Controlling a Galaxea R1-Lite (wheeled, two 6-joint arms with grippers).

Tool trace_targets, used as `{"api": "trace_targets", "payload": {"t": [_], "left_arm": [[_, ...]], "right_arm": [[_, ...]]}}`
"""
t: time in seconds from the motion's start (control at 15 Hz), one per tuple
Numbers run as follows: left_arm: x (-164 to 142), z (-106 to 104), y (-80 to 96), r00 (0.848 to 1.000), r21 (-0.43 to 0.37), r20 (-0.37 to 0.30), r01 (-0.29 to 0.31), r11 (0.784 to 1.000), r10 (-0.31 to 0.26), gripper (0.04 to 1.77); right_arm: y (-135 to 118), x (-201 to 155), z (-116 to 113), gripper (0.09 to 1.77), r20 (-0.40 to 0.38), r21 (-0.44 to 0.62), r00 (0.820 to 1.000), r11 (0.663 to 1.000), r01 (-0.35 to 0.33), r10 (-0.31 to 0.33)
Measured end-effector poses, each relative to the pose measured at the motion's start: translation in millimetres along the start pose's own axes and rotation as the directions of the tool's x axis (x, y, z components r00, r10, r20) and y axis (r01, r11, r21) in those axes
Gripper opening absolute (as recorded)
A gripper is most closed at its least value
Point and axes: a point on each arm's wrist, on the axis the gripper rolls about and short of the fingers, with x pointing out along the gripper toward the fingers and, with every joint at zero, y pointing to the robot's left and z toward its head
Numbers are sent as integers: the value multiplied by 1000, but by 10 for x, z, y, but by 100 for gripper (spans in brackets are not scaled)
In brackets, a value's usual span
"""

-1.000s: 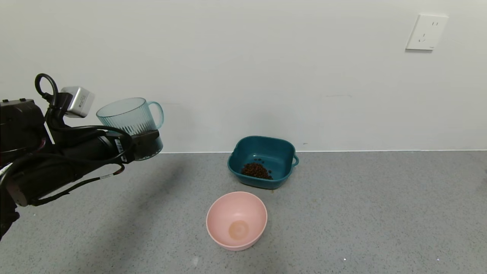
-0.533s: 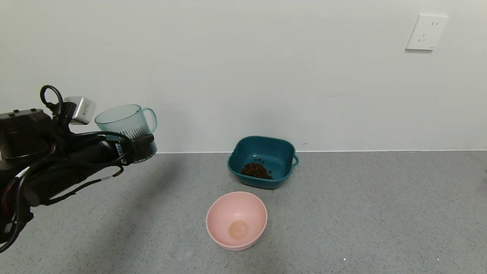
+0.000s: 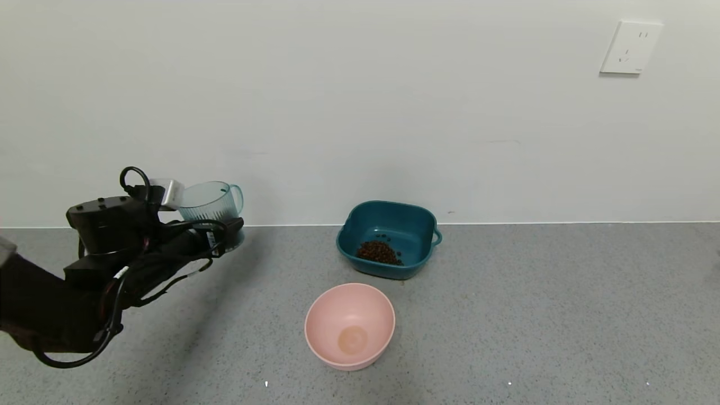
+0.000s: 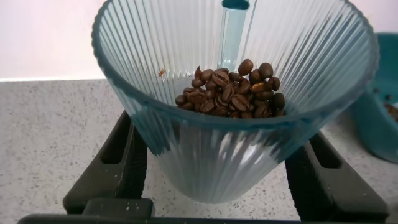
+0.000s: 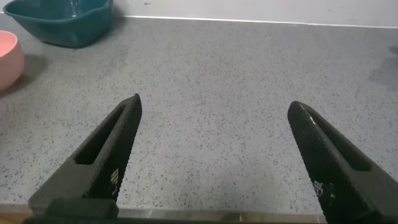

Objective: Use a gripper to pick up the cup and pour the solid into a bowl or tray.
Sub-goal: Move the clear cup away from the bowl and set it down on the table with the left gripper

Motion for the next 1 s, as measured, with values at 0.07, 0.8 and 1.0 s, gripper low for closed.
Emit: {"api": "trace_targets", "payload": {"t": [0.07, 0.8, 1.0], "left_arm": [[51, -64, 1, 1000, 1, 3, 0, 1000, 0, 127], [341, -539, -69, 997, -10, -76, -2, 1000, 1, 127], [387, -602, -64, 996, -9, -90, -23, 1000, 22, 127]], "right_arm": [[0, 0, 0, 171, 0, 0, 1000, 1000, 0, 0], [0, 0, 0, 171, 0, 0, 1000, 1000, 0, 0], [0, 0, 0, 171, 0, 0, 1000, 1000, 0, 0]]}}
